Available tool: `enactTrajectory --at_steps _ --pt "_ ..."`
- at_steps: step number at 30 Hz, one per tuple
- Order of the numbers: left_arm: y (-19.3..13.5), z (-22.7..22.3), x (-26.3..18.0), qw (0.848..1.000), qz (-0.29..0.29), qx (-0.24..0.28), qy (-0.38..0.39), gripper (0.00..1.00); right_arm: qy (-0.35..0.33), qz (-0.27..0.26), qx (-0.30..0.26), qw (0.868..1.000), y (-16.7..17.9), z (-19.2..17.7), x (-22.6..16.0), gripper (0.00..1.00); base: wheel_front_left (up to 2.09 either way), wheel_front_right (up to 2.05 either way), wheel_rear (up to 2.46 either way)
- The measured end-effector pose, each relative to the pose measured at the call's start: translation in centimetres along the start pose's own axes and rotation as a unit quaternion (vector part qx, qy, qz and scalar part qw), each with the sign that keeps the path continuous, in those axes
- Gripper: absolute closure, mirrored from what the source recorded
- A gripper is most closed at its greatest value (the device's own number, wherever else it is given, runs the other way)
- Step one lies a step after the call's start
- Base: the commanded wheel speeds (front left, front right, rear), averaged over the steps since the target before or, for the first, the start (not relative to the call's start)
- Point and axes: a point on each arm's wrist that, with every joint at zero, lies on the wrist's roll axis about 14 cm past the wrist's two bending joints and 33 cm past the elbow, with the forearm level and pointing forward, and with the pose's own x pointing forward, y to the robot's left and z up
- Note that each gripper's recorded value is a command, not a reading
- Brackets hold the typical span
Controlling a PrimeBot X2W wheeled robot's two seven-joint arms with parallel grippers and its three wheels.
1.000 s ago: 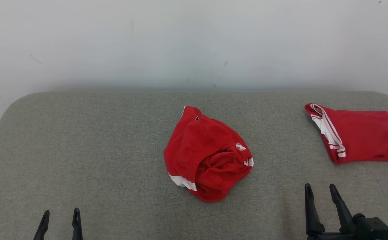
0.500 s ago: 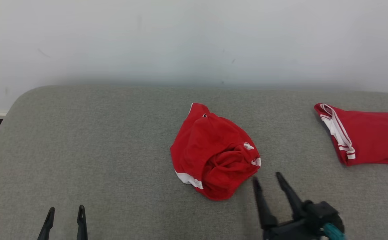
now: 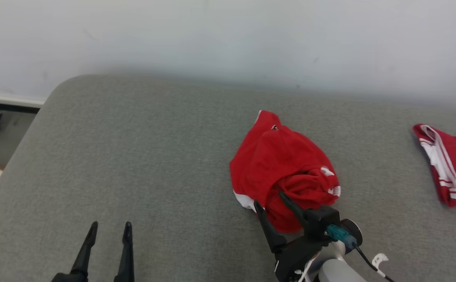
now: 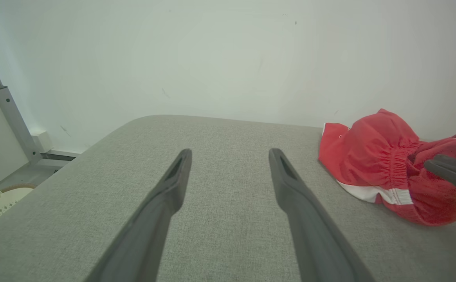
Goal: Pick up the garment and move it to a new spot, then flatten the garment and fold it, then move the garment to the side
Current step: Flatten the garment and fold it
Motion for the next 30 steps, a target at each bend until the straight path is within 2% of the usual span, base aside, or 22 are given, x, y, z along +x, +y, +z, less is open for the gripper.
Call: enactTrajectory --at_steps 10,11,12,13,17,22,27,30 --pt "1.6 -0.5 -1.1 0.999 0.031 -0.007 0.011 0.0 0.108 0.028 -0.008 0.994 0.7 -5.7 2.2 0.0 0.0 0.0 0.0" --pt "1.9 -0.5 -1.3 0.999 0.036 -0.007 0.012 0.0 0.119 0.03 -0.01 0.992 0.8 -6.3 2.3 0.05 0.0 0.0 0.0" --pt "2.1 -0.5 -1.5 0.999 0.041 -0.006 0.013 0.0 0.124 0.032 -0.007 0.992 1.0 -6.6 2.3 0.55 0.0 0.0 0.0" --pt "2.4 -0.5 -1.7 0.999 0.045 -0.005 0.013 0.0 0.126 0.036 -0.004 0.991 1.2 -6.7 2.5 1.0 0.0 0.0 0.0" --pt "3.3 -0.3 -2.3 0.998 0.057 -0.002 0.011 0.0 0.101 0.046 -0.008 0.994 1.9 -5.0 3.5 1.0 0.0 0.0 0.0" --pt "3.1 -0.3 -2.7 0.998 0.055 -0.005 0.01 0.0 0.066 0.036 0.005 0.997 1.9 -3.2 2.7 1.0 0.0 0.0 0.0" --pt "2.1 -0.8 -2.7 0.999 0.038 -0.014 0.015 0.0 0.026 0.006 0.036 0.999 1.1 -2.1 0.0 1.0 0.0 0.0 0.0" --pt "0.4 -1.2 -2.1 0.999 0.013 -0.025 0.019 0.0 0.009 -0.027 0.029 0.999 -1.4 -1.9 -3.8 1.0 0.0 0.0 0.0"
